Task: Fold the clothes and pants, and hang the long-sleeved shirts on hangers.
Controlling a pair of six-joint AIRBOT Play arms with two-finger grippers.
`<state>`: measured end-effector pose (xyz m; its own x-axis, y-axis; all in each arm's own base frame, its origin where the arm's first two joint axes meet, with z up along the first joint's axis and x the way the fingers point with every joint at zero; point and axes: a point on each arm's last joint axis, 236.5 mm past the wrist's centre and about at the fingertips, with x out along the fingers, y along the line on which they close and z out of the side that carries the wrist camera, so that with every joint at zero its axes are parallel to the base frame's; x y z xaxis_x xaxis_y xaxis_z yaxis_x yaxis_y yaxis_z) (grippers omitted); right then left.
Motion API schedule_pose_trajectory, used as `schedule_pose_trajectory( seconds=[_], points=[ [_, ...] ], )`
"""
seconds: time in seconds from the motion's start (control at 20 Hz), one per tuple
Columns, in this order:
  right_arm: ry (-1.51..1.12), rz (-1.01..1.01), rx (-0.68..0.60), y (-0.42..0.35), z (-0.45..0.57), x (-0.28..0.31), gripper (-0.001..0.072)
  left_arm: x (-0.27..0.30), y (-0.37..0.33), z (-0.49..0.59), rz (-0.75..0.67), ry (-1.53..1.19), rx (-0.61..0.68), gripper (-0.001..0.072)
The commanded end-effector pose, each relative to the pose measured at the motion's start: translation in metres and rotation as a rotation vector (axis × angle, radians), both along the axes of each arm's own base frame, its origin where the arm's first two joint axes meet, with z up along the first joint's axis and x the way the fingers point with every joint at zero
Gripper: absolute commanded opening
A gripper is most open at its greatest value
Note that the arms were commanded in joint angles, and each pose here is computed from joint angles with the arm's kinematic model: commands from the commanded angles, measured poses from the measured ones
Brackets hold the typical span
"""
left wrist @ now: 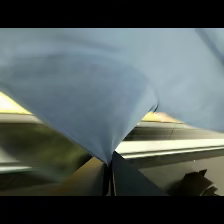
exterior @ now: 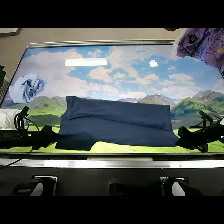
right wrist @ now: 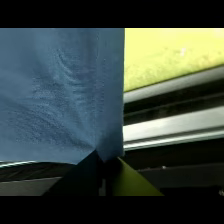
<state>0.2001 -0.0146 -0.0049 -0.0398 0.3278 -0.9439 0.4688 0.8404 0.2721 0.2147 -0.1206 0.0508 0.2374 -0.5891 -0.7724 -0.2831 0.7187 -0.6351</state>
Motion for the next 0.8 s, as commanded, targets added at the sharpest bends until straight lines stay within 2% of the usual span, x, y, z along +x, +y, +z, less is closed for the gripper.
schedule_pose_trajectory(
  seconds=[0.0, 0.2, 0.45, 0.75],
  points=[
    [-0.014, -0.007, -0.039, -0.004, 0.009, -0.007, 0.0030, -0.003, -0.001, 0.006, -0.004, -0.015, 0.000, 0.0016],
    [-0.141, -0.013, 0.034, 0.006, 0.003, 0.036, 0.0030, 0.045, -0.012, 0.001, 0.006, -0.054, -0.094, 0.0015],
    [-0.307, -0.041, 0.061, 0.003, -0.011, 0.094, 0.0030, 0.108, -0.019, -0.020, -0.047, -0.068, -0.066, 0.0016],
    [-0.402, -0.058, -0.010, -0.002, -0.027, 0.144, 0.0030, 0.168, -0.027, -0.039, -0.071, -0.064, -0.055, 0.0016]
  ],
)
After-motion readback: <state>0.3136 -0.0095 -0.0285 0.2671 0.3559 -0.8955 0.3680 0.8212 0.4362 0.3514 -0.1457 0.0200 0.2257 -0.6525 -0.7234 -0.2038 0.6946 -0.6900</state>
